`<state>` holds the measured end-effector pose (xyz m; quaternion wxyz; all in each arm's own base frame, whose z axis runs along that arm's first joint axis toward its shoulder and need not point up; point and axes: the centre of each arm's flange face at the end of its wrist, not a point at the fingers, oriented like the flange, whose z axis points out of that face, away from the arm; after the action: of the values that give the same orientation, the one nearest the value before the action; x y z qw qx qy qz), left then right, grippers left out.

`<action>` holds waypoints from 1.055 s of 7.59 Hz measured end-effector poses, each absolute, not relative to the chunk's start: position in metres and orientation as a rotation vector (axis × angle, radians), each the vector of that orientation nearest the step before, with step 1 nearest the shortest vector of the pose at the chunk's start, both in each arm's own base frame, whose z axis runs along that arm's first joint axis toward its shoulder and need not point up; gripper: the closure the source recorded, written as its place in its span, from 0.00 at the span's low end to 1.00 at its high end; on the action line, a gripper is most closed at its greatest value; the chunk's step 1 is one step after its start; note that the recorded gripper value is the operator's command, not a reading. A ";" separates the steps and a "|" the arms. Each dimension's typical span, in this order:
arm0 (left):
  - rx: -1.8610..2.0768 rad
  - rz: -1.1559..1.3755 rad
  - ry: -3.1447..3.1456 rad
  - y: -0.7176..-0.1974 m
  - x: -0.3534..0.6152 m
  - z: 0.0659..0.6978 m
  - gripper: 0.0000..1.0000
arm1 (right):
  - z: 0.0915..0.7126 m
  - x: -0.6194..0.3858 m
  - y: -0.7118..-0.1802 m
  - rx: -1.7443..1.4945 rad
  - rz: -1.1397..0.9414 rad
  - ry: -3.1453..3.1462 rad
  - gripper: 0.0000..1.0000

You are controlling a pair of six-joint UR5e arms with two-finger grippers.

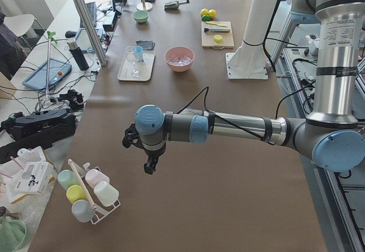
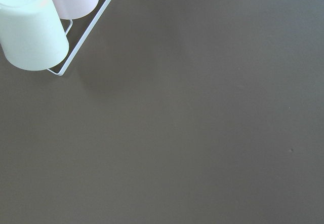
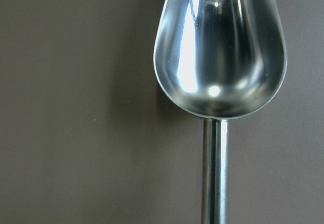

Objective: Put ice in cup with scoop

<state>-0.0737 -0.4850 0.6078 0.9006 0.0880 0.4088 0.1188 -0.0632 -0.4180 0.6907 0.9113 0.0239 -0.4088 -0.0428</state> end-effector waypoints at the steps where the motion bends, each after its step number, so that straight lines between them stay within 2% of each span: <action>1: 0.182 0.246 0.845 -0.485 -0.074 0.608 0.01 | 0.687 -0.057 -0.417 0.053 -0.079 -0.856 0.00; 5: 0.182 0.246 0.844 -0.485 -0.074 0.608 0.01 | 0.658 0.018 -0.414 0.044 -0.124 -0.839 0.00; 8: 0.182 0.246 0.844 -0.485 -0.074 0.608 0.01 | 0.644 0.080 -0.392 -0.003 -0.104 -0.838 0.00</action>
<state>-0.0738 -0.4850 0.6079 0.9009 0.0881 0.4081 0.1189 0.0796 -0.3919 0.6441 0.9121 -0.0014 -0.4068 -0.0504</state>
